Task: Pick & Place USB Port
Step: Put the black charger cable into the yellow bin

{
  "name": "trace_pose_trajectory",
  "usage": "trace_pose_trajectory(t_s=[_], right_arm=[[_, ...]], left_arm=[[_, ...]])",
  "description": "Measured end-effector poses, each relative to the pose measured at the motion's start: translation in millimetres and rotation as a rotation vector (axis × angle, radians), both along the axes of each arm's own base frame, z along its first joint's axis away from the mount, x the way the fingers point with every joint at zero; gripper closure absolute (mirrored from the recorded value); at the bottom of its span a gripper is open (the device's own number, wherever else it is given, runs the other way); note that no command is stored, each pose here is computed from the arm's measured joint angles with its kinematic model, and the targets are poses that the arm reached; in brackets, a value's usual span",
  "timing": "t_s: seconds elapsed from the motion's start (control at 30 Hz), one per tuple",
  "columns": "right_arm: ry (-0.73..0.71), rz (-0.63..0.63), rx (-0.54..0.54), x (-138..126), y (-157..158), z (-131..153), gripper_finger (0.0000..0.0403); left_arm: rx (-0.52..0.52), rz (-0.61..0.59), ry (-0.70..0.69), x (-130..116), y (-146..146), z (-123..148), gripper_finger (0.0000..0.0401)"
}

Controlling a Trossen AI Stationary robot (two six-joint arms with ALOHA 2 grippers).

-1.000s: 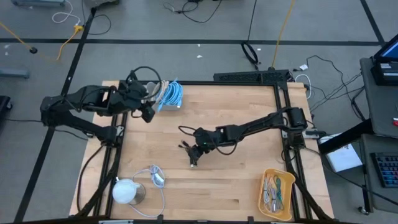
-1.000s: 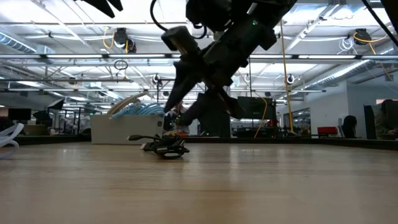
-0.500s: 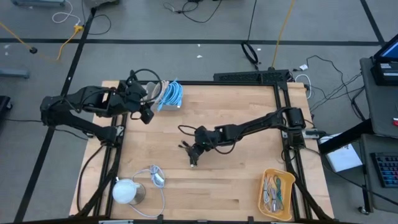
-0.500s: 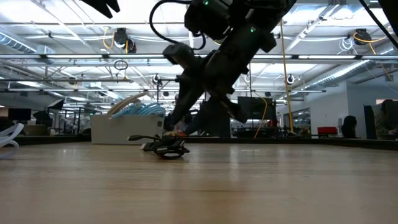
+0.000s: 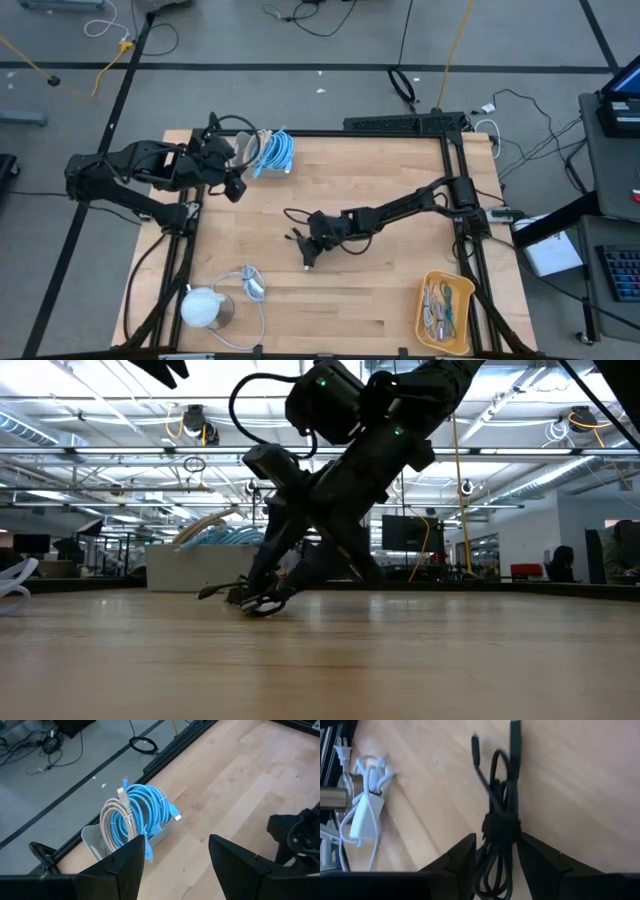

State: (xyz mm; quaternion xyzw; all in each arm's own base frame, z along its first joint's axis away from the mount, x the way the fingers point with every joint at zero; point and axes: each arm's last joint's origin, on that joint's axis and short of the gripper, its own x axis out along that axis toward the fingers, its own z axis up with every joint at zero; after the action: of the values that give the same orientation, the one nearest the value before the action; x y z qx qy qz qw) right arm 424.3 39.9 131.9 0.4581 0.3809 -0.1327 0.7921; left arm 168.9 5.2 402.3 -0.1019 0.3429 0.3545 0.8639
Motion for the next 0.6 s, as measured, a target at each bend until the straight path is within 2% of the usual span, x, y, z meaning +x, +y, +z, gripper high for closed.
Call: trace_pose_trajectory(t_s=[0.13,0.33,0.5,0.6], right_arm=[[-0.019,0.008,-0.02,1.3,-3.8,1.7,0.0291],[-0.117,0.04,-0.033,7.1,-0.1,8.3,0.0382],[-0.137,0.042,-0.017,7.5,4.9,12.1,0.0379],[-0.178,0.049,-0.03,1.2,13.5,36.3,0.0381]], left_arm=[[0.008,0.01,-0.003,-0.2,0.3,0.2,0.0176],[0.008,0.015,-0.005,-0.2,0.4,0.2,0.0176],[0.005,0.019,-0.008,-0.2,0.4,0.1,0.0176],[0.005,0.02,-0.008,-0.2,0.4,0.1,0.0176]])
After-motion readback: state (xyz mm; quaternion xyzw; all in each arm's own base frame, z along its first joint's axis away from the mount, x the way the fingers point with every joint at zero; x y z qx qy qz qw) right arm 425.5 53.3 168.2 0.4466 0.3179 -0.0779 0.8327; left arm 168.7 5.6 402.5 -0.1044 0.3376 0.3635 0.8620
